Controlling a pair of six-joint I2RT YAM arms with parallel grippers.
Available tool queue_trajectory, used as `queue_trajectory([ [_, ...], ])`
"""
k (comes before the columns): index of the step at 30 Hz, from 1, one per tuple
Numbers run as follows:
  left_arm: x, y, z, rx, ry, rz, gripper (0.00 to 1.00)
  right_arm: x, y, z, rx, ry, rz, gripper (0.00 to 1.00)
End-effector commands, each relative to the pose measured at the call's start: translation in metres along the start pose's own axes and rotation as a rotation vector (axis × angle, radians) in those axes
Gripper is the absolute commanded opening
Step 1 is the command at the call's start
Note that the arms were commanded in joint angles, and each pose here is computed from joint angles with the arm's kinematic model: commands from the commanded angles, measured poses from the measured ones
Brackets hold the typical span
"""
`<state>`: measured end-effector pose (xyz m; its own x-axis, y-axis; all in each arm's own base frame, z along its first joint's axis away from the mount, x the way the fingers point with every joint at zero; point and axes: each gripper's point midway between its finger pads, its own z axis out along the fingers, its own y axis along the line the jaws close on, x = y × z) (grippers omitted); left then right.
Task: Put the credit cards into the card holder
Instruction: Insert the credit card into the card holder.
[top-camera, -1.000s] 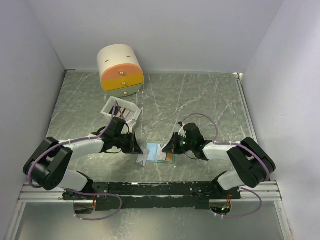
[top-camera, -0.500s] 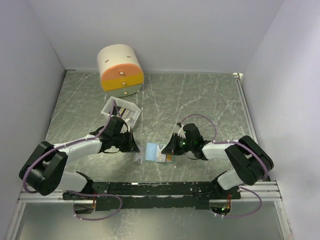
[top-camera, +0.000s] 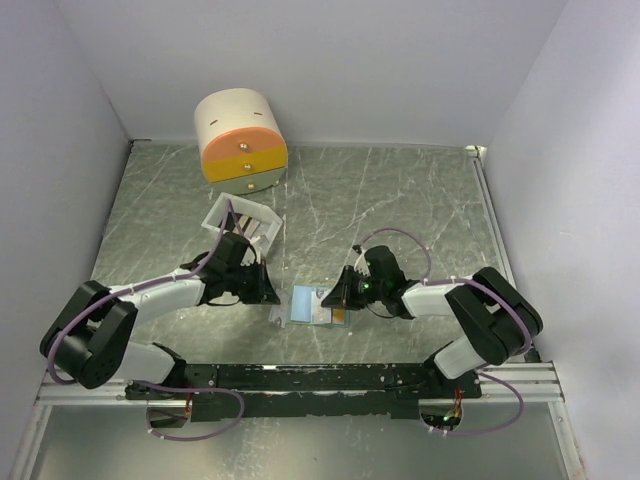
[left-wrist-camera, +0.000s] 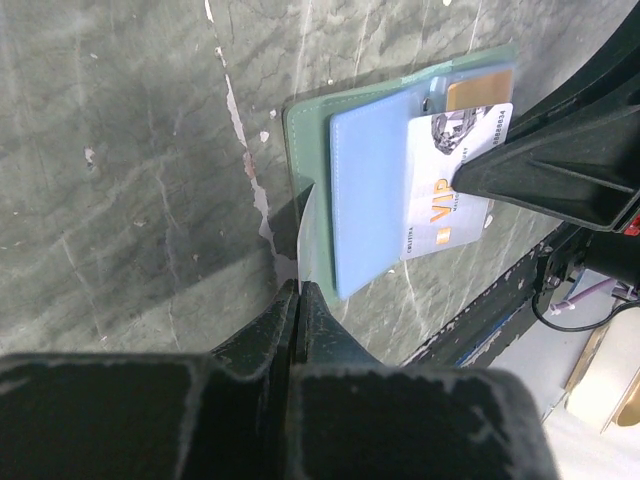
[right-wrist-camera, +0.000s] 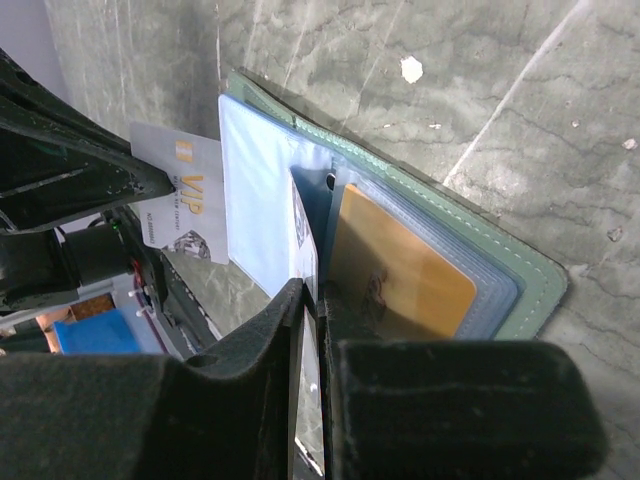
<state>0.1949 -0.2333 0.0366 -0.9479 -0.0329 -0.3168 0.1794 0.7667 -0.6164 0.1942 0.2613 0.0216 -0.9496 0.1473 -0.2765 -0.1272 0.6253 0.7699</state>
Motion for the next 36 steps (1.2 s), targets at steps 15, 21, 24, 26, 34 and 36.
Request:
queue_trajectory([
  [15, 0.014, 0.007, 0.005, -0.008, 0.032, -0.016, 0.07, -0.011, -0.002, 0.004, 0.014, -0.029, 0.018, 0.07],
  [21, 0.019, 0.01, 0.007, -0.005, 0.036, -0.028, 0.07, -0.013, -0.002, 0.003, 0.011, -0.039, 0.024, 0.06],
  [24, 0.021, 0.01, 0.007, -0.003, 0.035, -0.032, 0.07, -0.014, 0.0, 0.004, -0.003, -0.036, 0.031, 0.06],
  [26, 0.022, 0.01, 0.007, -0.004, 0.034, -0.032, 0.07, -0.015, 0.002, 0.004, -0.014, -0.04, 0.032, 0.06],
  [34, 0.025, 0.008, 0.008, 0.003, 0.038, -0.038, 0.07, -0.014, 0.002, 0.005, -0.027, -0.044, 0.054, 0.06],
  [36, 0.024, 0.007, 0.008, 0.005, 0.035, -0.039, 0.07, -0.013, 0.0, 0.004, -0.016, -0.047, 0.056, 0.07],
])
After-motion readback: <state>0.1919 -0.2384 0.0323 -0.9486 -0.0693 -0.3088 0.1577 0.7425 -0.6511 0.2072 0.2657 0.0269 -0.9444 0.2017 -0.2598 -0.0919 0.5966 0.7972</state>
